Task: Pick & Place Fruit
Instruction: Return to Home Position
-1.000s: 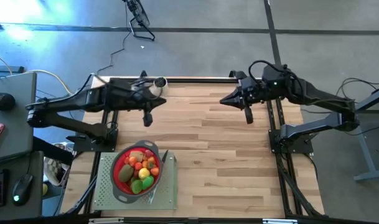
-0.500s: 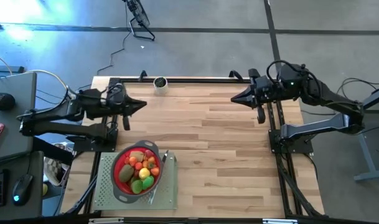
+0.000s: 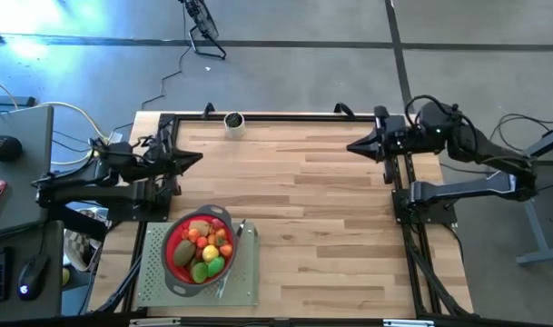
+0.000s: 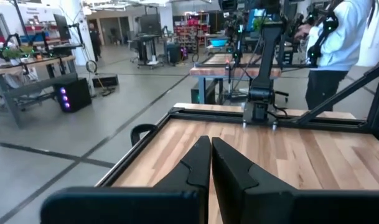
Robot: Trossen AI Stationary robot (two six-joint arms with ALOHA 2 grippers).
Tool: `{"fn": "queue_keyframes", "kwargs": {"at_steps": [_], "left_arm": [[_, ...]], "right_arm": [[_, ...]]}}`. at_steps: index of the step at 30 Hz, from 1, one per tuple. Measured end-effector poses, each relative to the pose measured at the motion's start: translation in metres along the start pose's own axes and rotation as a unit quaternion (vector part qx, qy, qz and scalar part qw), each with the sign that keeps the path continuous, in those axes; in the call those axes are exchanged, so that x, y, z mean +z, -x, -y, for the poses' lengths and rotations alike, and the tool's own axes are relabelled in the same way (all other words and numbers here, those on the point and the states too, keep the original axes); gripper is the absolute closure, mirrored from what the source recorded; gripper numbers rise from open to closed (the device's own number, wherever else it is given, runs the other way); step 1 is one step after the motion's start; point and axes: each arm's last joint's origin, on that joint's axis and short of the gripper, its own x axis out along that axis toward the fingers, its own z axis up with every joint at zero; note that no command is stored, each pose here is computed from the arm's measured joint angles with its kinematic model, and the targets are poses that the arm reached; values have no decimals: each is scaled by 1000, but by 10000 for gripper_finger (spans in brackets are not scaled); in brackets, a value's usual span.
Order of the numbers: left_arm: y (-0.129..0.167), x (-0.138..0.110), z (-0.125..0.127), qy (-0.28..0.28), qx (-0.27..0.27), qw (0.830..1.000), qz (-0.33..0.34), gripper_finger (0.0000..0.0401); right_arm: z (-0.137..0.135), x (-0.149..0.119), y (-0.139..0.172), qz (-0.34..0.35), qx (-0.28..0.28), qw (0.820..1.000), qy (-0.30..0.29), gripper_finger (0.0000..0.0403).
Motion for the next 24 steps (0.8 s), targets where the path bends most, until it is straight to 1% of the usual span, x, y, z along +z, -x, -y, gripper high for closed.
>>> {"fn": "queue_keyframes", "kwargs": {"at_steps": [16, 22, 24], "left_arm": [[49, -13, -9, 1, 2, 1000, 21, 391], [48, -18, -9, -19, 1, 1000, 2, 391], [44, -24, -7, -27, 2, 1000, 3, 391]], "right_arm": [[-11, -23, 62, 76, -38, 996, -7, 400], [-14, -27, 79, 88, -44, 995, -11, 400], [-16, -28, 85, 96, -44, 994, -8, 400]]}}
